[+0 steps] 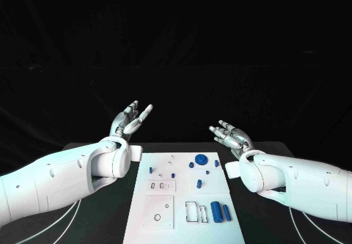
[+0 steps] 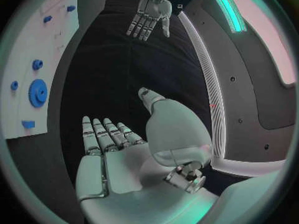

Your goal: Assemble the parts on the task board

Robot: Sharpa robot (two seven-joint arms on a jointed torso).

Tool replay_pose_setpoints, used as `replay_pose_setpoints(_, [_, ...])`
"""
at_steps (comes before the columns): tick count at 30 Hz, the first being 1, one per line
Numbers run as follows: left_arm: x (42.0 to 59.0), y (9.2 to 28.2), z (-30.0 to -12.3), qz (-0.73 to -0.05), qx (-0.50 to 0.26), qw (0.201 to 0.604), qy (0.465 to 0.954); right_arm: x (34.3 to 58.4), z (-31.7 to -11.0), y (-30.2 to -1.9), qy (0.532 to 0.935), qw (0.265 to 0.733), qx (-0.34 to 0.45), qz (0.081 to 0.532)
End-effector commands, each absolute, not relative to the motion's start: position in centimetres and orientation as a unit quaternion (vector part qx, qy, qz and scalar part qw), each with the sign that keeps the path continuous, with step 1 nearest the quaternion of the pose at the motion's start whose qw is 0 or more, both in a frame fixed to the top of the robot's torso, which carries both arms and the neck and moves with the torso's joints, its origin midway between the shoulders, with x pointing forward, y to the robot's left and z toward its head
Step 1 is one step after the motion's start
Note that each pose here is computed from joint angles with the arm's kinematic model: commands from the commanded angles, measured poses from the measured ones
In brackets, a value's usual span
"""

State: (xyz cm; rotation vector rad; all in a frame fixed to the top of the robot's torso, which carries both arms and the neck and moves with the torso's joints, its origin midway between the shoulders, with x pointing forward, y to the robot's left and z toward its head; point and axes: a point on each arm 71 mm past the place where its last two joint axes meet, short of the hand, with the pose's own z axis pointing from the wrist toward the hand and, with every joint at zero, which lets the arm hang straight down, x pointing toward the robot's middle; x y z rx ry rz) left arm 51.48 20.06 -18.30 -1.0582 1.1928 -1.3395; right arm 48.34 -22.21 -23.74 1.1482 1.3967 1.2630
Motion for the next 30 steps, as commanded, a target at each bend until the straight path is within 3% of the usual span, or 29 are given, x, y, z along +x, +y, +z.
replay_pose_setpoints(1, [51.5,19.5,-17.9,-0.592,-0.421,0.483,0.489,48.4,-23.8,-21.6,0.595,0.383,0.438,0.555])
replay_pose_setpoints(8, [51.5,19.5,-17.9,-0.592,-0.421,0.483,0.489,48.6,-23.9,-22.0,0.606,0.37,0.43,0.559])
replay_pose_setpoints(9, [51.1,21.6,-17.1,-0.599,-0.402,0.482,0.498,50.5,-21.9,-23.0,0.671,0.529,0.197,0.48])
replay_pose_setpoints(21, [49.7,22.0,-15.4,-0.613,-0.366,0.473,0.517,51.6,-20.5,-22.8,0.724,0.582,0.009,0.371])
replay_pose_setpoints(30, [48.2,21.7,-14.2,-0.623,-0.354,0.451,0.532,52.2,-19.2,-21.5,0.731,0.61,-0.11,0.286])
